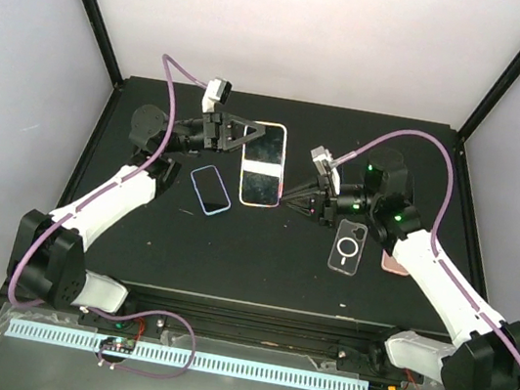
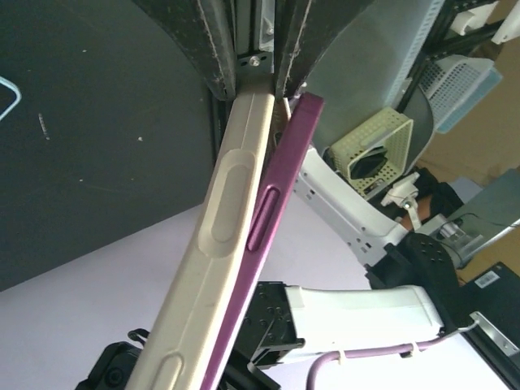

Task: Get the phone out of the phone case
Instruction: Remove the phone case from the phone.

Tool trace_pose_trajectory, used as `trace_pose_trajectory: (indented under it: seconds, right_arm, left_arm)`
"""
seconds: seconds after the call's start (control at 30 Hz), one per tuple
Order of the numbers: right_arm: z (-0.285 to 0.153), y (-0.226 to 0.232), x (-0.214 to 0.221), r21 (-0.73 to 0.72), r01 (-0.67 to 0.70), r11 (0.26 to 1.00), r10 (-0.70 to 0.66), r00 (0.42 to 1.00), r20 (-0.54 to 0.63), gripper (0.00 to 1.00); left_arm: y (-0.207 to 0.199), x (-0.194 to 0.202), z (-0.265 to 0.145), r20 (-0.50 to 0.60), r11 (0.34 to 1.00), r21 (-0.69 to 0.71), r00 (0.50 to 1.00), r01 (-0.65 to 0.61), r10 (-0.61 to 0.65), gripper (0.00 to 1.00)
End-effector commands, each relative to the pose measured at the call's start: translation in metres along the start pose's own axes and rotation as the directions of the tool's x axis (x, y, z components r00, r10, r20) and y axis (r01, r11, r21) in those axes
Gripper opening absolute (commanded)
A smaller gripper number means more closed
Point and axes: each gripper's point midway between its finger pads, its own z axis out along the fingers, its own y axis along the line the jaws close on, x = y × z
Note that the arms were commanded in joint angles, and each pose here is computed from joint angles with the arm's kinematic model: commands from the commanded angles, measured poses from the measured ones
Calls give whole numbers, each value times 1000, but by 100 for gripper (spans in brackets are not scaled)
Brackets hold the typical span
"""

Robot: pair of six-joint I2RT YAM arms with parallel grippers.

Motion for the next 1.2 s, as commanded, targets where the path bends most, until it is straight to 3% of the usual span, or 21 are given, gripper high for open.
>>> trace_pose_trajectory:
  seconds: [0.0, 0.2, 0.53, 1.17]
  right_arm:
    - [1, -44, -8, 190, 19, 982, -23, 1000, 18, 14]
    - [2, -59, -27, 255, 36, 966, -48, 998, 41, 10]
    - [4, -27, -66, 132, 57, 990, -74, 989, 129, 15]
    - [4, -26, -99, 115, -13, 993, -12, 977, 213, 13]
  left_arm:
    - [-33, 2, 5, -7, 997, 75, 1000, -17, 17, 2]
    - [-31, 10, 7, -24, 997, 77, 1000, -10, 12, 2]
    - [-6, 16, 10, -27, 1000, 10, 1000, -11, 12, 2]
    - [32, 46, 17, -105, 995, -81, 993, -59, 50, 2]
